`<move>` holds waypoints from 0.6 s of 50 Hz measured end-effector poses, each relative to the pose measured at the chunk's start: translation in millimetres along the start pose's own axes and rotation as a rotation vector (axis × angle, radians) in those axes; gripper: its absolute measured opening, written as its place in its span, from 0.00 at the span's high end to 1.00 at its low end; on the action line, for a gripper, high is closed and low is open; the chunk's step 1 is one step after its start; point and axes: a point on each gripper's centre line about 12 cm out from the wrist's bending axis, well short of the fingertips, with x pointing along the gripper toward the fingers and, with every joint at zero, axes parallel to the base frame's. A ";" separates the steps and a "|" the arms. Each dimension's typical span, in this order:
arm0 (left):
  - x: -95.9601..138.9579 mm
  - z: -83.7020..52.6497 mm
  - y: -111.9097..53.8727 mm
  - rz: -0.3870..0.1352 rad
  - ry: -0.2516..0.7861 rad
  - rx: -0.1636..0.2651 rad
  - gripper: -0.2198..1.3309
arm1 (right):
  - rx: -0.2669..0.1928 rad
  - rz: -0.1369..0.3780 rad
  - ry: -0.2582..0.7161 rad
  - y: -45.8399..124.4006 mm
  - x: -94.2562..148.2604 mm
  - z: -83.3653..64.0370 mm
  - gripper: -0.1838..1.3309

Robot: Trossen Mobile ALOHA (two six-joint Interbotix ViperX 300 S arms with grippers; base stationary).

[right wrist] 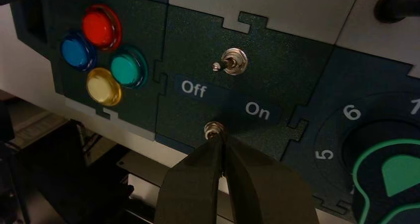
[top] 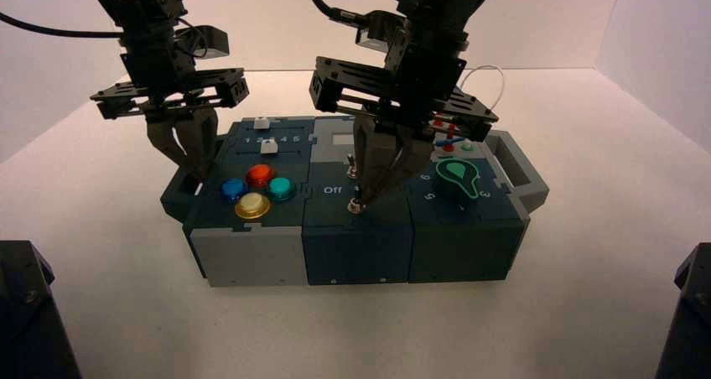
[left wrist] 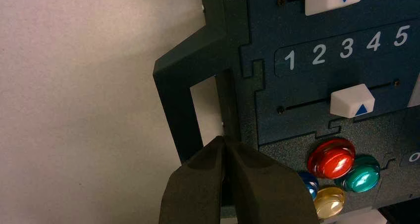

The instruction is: Flip the bottom switch off with the right gripper.

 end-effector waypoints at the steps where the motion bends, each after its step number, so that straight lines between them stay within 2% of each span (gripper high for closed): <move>1: 0.0 0.0 0.0 0.000 0.000 0.000 0.96 | -0.007 0.001 0.002 1.3 -0.3 -0.2 0.98; 18: 0.2 0.2 -0.2 0.000 0.006 0.000 0.96 | -0.012 -0.005 0.008 0.8 -1.2 -1.8 0.98; 25: -1.6 0.4 -1.0 -0.002 -0.001 0.002 0.96 | -0.034 -0.020 0.020 -7.3 1.1 -18.7 0.97; 30: -3.4 -1.1 -0.9 -0.003 -0.008 0.004 0.96 | -0.034 -0.017 0.008 -10.9 -1.9 -21.9 0.97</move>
